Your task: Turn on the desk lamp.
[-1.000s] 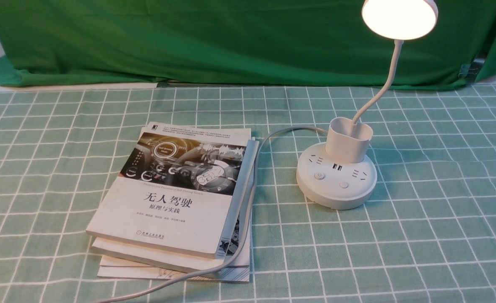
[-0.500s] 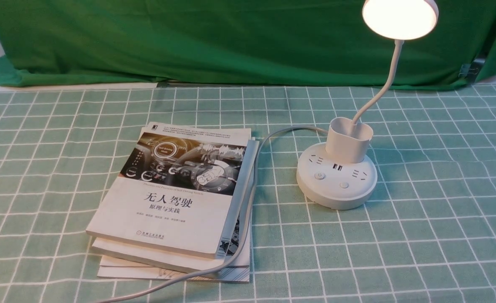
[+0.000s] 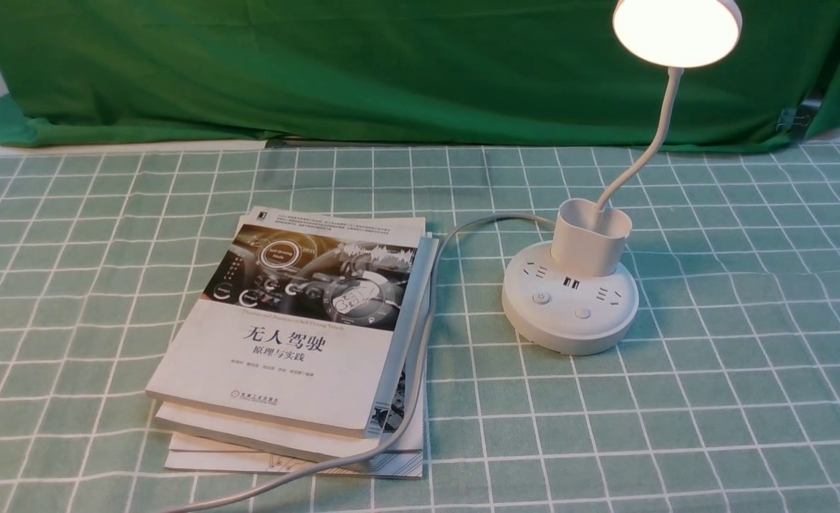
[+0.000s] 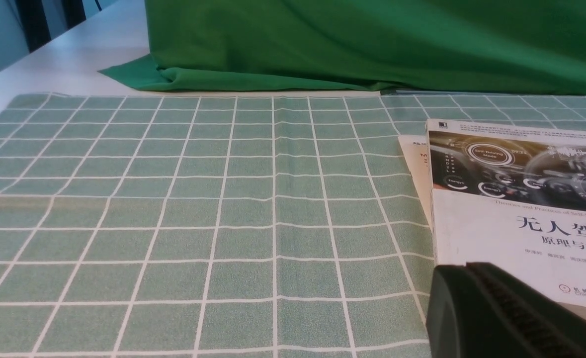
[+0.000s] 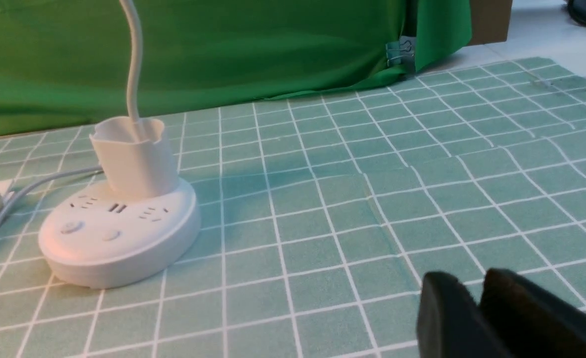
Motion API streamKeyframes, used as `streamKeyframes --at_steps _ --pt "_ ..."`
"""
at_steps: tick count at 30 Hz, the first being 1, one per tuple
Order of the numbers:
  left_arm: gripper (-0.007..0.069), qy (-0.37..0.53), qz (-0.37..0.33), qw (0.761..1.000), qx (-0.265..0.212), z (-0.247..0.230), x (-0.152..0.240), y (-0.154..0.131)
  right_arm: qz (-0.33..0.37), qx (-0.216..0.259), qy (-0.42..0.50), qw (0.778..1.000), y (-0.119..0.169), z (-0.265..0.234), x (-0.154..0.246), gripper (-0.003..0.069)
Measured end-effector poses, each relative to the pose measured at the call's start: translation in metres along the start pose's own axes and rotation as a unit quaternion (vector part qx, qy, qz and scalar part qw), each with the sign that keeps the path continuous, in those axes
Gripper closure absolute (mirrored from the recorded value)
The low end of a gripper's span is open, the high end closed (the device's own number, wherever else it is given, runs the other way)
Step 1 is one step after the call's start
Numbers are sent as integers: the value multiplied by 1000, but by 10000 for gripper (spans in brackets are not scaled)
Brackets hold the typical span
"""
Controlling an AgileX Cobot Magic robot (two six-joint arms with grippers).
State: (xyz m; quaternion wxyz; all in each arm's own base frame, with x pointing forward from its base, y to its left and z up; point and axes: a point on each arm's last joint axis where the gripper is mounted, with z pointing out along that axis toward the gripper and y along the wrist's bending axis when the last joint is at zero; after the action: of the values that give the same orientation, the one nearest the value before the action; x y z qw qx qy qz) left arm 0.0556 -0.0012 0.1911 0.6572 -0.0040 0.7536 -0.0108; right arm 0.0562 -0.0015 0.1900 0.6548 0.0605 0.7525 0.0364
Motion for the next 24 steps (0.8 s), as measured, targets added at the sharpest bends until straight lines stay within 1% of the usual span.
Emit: streamKeyframes --at_steps 5,24 --pt "604 0 0 1000 0 0 0 0 -12 0 0 1000 0 0 0 484" --pt "604 0 0 1000 0 0 0 0 -12 0 0 1000 0 0 0 449"
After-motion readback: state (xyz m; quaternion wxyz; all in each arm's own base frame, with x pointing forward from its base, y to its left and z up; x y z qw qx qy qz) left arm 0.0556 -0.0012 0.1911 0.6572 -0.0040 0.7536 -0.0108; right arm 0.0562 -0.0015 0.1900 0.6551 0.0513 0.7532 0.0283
